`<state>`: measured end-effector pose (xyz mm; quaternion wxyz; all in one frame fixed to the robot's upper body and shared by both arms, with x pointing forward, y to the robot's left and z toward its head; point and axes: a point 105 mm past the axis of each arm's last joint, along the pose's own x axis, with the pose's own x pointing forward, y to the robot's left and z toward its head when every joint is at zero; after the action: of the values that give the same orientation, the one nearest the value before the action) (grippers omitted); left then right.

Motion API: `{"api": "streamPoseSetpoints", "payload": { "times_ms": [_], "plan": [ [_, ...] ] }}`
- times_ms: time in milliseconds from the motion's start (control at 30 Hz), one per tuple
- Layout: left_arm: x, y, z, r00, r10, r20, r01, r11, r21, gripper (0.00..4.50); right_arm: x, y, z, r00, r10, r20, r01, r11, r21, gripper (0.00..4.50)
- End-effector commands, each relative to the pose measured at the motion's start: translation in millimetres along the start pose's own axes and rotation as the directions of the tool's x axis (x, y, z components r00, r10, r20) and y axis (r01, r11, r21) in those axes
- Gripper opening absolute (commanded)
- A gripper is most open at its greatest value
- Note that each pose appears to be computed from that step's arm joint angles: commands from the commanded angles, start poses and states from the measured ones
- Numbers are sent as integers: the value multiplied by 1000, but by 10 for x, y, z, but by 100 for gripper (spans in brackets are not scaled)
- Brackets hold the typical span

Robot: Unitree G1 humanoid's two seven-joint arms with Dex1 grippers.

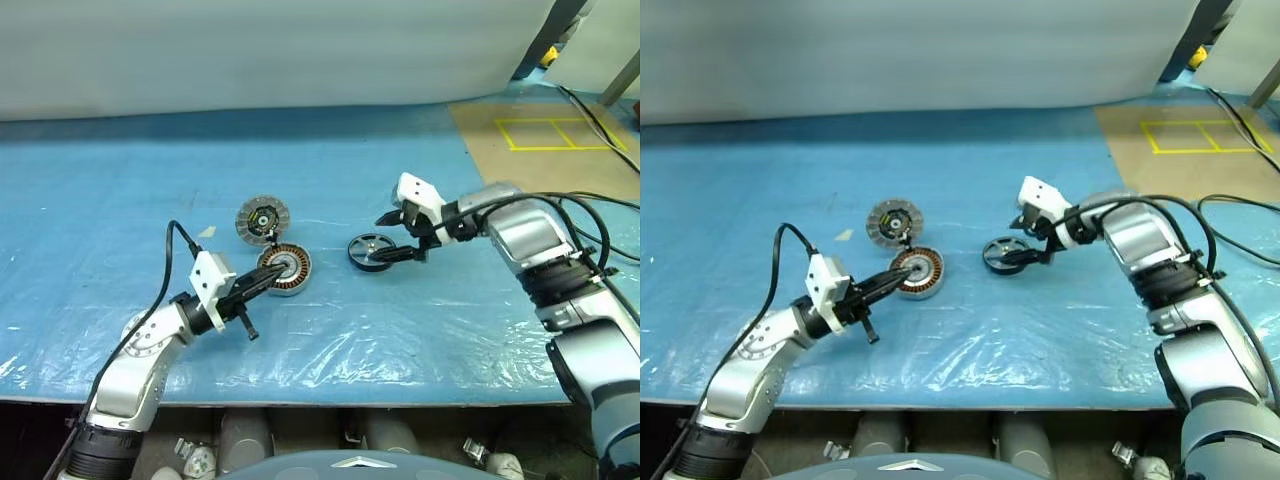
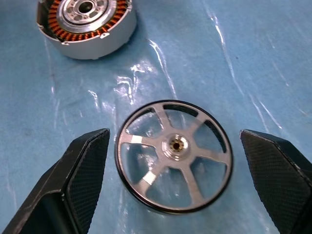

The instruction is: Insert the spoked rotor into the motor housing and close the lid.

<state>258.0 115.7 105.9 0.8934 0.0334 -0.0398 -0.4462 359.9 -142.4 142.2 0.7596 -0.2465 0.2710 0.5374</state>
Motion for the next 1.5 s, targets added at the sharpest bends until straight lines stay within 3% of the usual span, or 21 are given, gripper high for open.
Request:
{"api": "streamPoseSetpoints", "payload": {
  "times_ms": [33, 67, 133, 267, 500, 733, 1500],
  "plan": [
    [14, -66, 81, 1000, 5, 28, -6, 1000, 20, 4, -78, -66, 101, 999, 25, -30, -27, 997, -69, 450],
    [16, -77, 81, 1000, 10, 30, -10, 1000, 17, 4, -82, -86, 111, 999, 29, -38, -32, 997, -77, 450],
    [20, -88, 82, 999, 16, 32, -17, 1000, 12, 0, -80, -121, 126, 998, 35, -50, -40, 995, -90, 409],
    [26, -111, 69, 999, 24, 31, -24, 1000, 7, 0, -72, -136, 143, 996, 58, -71, -67, 988, -138, 289],
    [45, -128, 56, 999, 26, 30, -26, 1000, -1, 0, 12, -180, 211, 996, 45, -81, -62, 973, -222, 289],
    [71, -122, 49, 999, 28, 27, -28, 1000, 1, 0, 131, -149, 71, 986, 61, -154, -108, 942, -319, 289],
    [68, -77, 17, 999, 50, 7, -50, 999, 13, 0, 316, -113, -73, 975, 82, -205, -152, 924, -352, 289]
  ]
}}
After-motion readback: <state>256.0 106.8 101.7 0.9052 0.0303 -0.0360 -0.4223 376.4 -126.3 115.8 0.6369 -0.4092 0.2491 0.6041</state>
